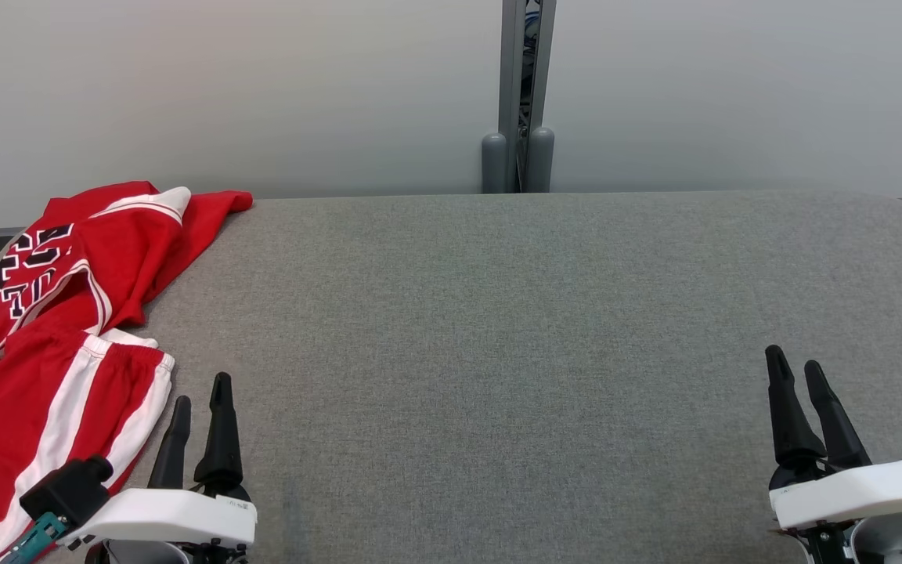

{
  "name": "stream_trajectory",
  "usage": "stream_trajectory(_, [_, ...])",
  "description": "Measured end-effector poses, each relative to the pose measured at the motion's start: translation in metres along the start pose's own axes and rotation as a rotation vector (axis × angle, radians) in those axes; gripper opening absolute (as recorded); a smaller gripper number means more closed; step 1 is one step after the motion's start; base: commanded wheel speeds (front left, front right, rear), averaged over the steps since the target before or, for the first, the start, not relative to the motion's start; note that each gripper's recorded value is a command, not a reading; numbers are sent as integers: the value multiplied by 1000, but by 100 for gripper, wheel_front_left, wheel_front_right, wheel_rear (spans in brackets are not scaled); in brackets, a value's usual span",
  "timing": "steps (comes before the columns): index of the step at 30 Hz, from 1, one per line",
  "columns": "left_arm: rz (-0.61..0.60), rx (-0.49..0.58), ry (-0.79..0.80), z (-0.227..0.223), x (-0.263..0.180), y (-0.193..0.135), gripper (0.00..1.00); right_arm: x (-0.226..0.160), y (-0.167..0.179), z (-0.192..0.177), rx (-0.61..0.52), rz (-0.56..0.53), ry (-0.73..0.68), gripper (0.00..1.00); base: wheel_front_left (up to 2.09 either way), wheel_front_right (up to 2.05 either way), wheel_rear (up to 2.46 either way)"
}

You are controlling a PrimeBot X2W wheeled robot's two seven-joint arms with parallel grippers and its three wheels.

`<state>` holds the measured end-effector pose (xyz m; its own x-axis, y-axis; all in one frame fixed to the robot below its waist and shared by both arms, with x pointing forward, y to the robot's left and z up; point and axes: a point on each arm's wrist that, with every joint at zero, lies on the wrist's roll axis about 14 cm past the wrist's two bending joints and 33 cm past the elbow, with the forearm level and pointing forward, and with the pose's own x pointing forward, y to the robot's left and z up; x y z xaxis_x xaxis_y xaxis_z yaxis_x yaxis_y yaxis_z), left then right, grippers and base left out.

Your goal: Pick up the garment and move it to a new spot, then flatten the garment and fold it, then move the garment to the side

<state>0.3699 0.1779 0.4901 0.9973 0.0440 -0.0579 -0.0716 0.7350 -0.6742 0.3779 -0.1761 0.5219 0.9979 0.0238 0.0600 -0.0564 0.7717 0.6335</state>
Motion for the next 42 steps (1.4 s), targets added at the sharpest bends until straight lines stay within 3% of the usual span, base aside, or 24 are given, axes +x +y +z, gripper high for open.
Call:
stream_trajectory(31, [-2, 390, -20, -3, -12, 9, 100, -3, 12, -24, -319, 72, 42, 100, 0, 0, 0])
stream_trajectory(42, [-18, 476, -31, -3, -10, 6, 100, -3, 16, -28, -406, 99, 42, 100, 0, 0, 0])
